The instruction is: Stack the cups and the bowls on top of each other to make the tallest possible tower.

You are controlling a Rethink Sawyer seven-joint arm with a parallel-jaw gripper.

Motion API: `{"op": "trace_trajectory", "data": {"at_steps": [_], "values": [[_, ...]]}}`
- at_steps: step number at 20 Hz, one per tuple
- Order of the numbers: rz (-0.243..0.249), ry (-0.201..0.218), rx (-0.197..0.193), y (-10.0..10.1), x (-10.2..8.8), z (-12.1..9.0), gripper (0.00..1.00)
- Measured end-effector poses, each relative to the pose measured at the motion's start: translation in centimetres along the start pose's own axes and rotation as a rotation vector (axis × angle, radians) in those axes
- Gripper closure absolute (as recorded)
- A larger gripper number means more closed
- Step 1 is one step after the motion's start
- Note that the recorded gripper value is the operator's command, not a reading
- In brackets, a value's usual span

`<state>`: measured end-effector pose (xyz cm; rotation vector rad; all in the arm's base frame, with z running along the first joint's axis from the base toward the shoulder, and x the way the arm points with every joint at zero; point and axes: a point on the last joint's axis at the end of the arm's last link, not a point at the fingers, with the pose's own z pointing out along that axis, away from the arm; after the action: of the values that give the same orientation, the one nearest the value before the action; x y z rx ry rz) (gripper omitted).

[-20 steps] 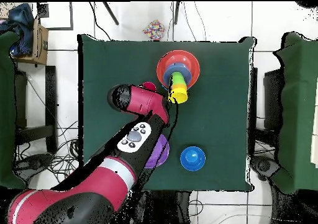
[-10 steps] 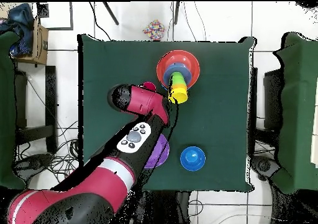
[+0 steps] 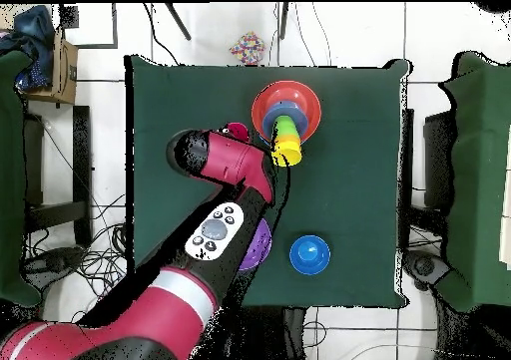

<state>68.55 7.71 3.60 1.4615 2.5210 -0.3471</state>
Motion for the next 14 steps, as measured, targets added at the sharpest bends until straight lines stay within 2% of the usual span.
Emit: {"op": "trace_trajectory", "data": {"at_steps": [10, 14], "values": [[0.048, 0.002, -0.044, -0.5, -1.6, -4.2, 1.00], [0.074, 0.006, -0.057, -1.8, -1.6, -5.3, 1.00]]}}
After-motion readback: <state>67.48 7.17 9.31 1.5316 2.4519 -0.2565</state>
